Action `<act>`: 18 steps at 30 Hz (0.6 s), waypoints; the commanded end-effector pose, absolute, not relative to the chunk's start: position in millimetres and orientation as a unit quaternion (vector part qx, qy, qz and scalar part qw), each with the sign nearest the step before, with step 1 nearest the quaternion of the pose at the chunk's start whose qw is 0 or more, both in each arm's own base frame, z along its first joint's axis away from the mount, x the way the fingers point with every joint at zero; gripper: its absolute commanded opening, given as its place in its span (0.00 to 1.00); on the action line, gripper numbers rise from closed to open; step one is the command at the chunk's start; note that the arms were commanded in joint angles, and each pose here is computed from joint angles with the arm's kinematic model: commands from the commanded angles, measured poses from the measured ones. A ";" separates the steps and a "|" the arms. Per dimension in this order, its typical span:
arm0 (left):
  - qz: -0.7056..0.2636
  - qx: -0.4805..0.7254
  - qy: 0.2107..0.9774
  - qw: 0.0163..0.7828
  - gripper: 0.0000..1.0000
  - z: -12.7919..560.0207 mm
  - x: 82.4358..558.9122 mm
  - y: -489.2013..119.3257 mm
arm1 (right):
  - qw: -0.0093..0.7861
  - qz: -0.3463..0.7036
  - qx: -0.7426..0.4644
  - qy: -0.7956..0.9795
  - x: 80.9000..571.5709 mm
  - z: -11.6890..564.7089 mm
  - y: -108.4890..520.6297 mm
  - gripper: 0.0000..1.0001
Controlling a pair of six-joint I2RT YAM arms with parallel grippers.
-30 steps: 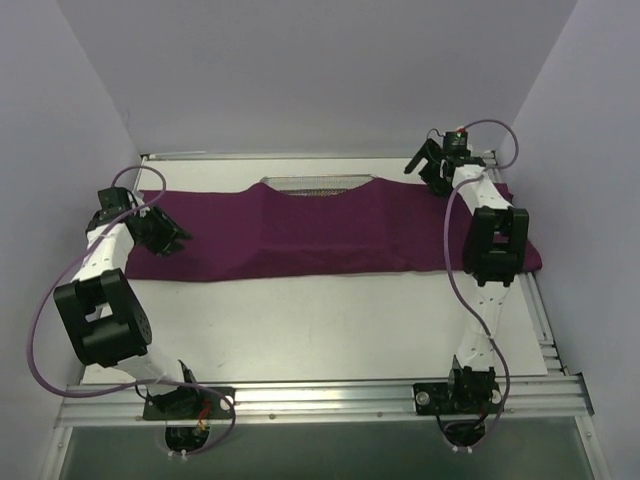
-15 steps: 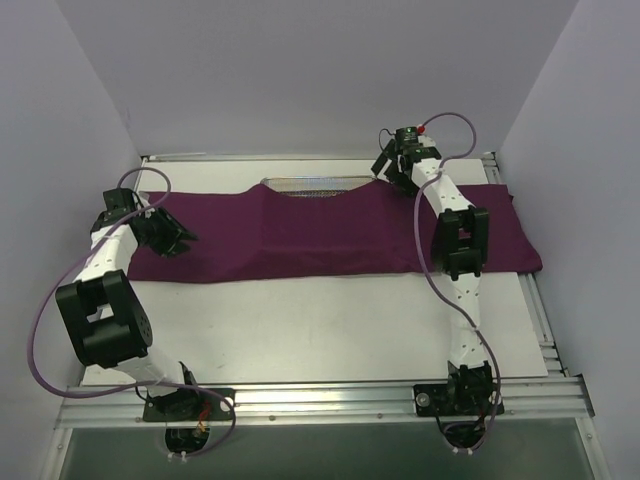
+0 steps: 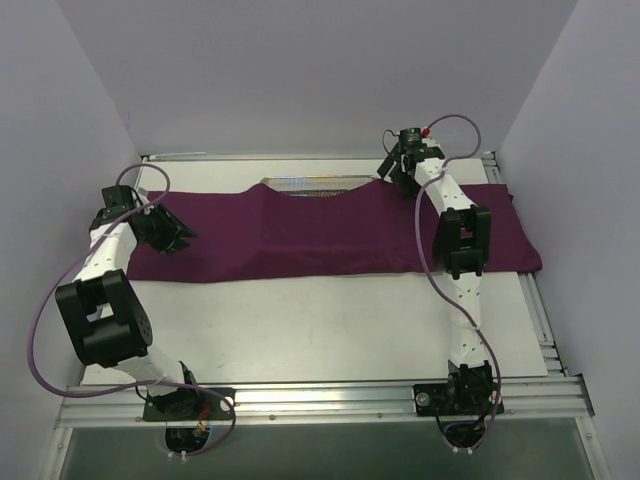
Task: Open and lay out the surgical kit
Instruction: Open the surgical kit at the center of the board.
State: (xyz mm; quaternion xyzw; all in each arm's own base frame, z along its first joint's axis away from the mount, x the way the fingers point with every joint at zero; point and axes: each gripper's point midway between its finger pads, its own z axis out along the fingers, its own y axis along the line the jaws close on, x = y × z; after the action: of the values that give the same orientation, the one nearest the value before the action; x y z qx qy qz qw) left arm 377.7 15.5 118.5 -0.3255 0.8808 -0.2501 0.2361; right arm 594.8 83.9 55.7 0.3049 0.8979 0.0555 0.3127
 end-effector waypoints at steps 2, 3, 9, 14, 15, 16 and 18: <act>-0.259 -0.299 0.878 0.270 0.47 141.3 395.5 17.4 | 0.303 0.059 0.310 0.899 590.2 53.1 91.6 0.82; -0.259 -0.298 0.879 0.268 0.47 140.4 395.7 16.9 | 0.304 0.061 0.311 0.898 590.4 53.8 91.7 0.79; -0.259 -0.296 0.880 0.267 0.47 140.6 396.7 17.6 | 0.302 0.077 0.313 0.897 591.9 54.3 97.3 0.65; -0.259 -0.294 0.881 0.265 0.47 140.5 395.8 17.2 | 0.307 0.090 0.315 0.894 593.8 59.1 101.6 0.41; -0.260 -0.293 0.881 0.265 0.47 140.1 395.4 16.9 | 0.309 0.092 0.315 0.893 594.9 61.0 102.4 0.33; -0.260 -0.295 0.881 0.263 0.47 139.8 394.8 17.3 | 0.311 0.095 0.316 0.892 595.9 64.1 102.9 0.28; -0.261 -0.293 0.881 0.264 0.47 140.9 394.4 17.2 | 0.315 0.098 0.316 0.890 597.4 68.8 103.5 0.20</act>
State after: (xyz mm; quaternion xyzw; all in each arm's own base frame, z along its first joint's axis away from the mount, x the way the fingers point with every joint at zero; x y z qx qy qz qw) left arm 385.1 16.9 125.1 -0.3125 0.8825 -0.2531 0.2439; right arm 594.5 97.9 51.5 0.3137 0.8959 0.0849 0.3029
